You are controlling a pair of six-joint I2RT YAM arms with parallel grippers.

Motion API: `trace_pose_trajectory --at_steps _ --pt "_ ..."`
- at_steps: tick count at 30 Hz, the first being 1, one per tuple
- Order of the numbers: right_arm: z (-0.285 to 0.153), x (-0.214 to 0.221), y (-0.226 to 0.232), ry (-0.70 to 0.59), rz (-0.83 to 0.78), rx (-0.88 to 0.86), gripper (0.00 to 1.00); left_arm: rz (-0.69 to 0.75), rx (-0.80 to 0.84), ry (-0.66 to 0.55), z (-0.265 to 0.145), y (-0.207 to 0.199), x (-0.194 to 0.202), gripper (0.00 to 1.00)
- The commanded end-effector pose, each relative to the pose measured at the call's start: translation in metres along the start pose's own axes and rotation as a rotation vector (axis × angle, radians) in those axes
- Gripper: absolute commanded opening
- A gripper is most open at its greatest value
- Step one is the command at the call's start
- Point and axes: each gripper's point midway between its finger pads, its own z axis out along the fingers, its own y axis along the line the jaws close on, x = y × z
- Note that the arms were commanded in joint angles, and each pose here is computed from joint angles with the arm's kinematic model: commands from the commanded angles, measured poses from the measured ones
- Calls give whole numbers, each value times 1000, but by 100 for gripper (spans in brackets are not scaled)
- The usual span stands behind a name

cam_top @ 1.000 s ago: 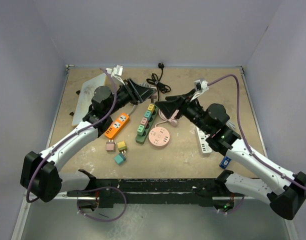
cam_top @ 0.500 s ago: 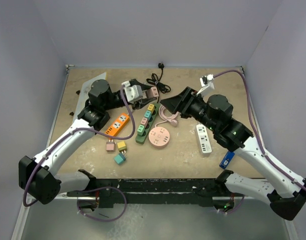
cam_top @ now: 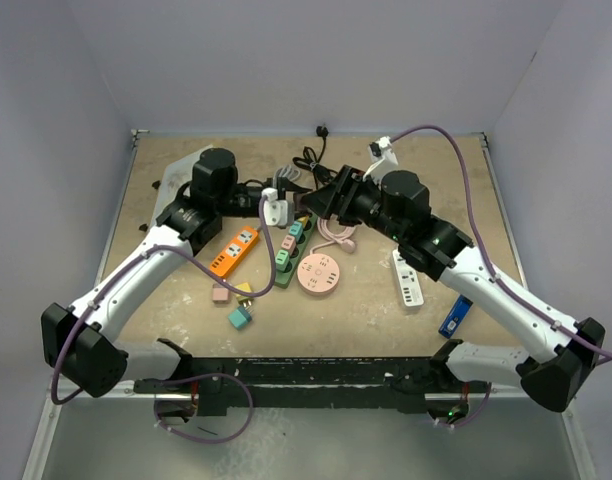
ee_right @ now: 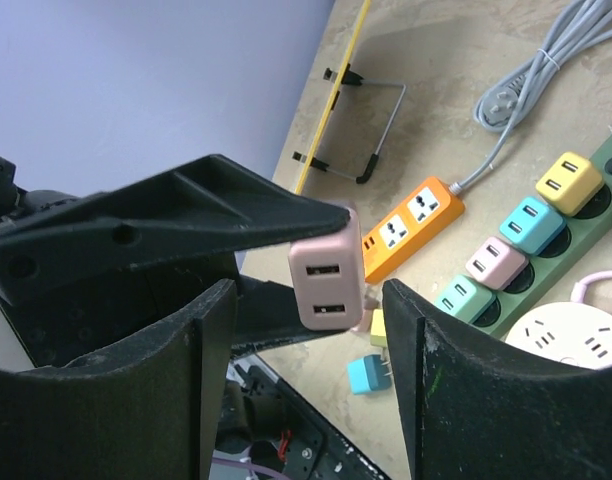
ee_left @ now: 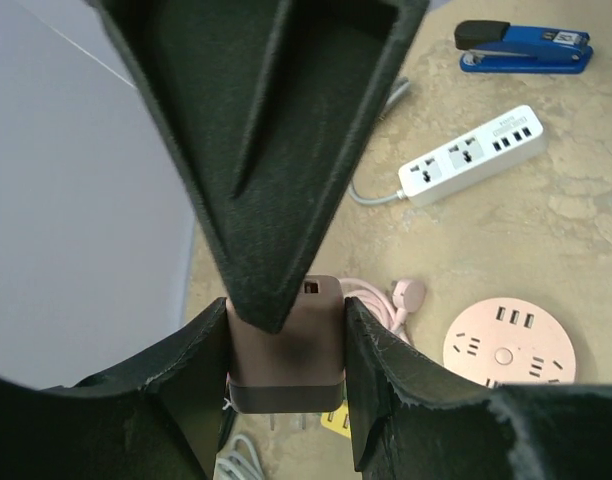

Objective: Insert the plug

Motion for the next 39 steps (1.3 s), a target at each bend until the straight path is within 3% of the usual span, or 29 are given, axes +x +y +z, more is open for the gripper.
trace_pose_trajectory --at_steps 1,14,24,31,35,39 --pt "4 -21 17 -79 -18 -58 60 88 55 -32 -2 -3 -14 24" --pt "29 1 -3 -12 -22 -8 47 84 58 -22 1 -4 -8 24" --pt "38 13 -29 7 -35 84 53 89 14 1 -3 1 -5 24" --pt "43 18 -23 18 -71 20 44 90 -17 4 -5 6 -7 24" --pt "41 19 -20 5 -77 -20 52 82 -15 -1 -5 5 -8 24" --pt "42 17 -21 -3 -81 -12 51 76 -3 -15 -5 3 -12 24"
